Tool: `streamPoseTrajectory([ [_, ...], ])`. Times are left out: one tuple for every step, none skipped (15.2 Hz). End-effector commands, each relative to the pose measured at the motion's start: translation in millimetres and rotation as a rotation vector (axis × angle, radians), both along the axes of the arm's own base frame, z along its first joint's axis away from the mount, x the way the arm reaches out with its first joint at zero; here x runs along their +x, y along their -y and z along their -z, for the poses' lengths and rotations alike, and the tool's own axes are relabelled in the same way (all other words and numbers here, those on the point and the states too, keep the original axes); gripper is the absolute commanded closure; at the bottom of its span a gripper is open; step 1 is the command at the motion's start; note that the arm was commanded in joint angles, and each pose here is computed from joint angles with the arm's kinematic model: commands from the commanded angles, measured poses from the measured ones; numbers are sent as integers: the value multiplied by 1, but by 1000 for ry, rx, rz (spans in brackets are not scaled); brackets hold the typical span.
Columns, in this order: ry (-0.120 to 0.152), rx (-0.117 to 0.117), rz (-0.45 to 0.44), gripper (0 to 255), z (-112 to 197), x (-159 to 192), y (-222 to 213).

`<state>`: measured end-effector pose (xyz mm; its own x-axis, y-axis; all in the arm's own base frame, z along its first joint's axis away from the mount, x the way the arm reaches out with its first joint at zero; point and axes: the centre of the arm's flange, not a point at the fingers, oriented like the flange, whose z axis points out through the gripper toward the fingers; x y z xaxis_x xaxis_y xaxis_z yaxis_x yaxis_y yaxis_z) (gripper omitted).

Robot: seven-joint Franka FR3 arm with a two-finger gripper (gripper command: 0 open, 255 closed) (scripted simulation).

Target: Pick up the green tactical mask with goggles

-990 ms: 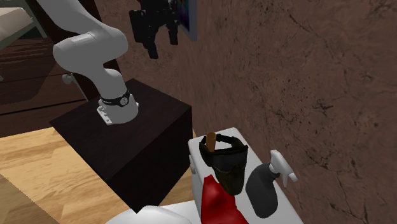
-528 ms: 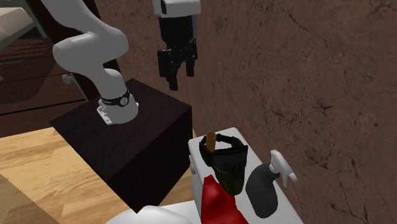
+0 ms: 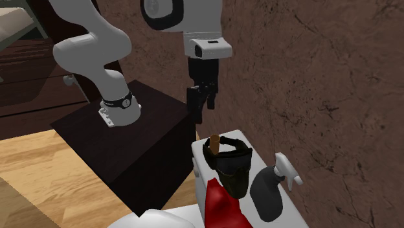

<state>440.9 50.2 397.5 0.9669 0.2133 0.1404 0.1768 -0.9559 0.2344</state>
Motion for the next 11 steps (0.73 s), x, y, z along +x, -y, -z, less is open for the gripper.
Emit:
streamPoseTrajectory([
  [19, -31, -6, 0, 23, 16, -1],
  [27, -47, -8, 0, 33, 23, -1],
  [35, -63, -10, 0, 43, 31, -2],
  [43, -79, -11, 0, 53, 39, -2],
  [52, -95, -13, 0, 63, 47, -2],
  [60, -111, -15, 0, 73, 55, -1],
  [68, -127, -16, 0, 83, 64, -1],
  [76, -143, -18, 0, 93, 72, 0],
  [78, -148, -19, 0, 95, 74, 0],
  [78, -148, -19, 0, 101, 74, 0],
  [78, -148, -19, 0, 106, 74, 0],
])
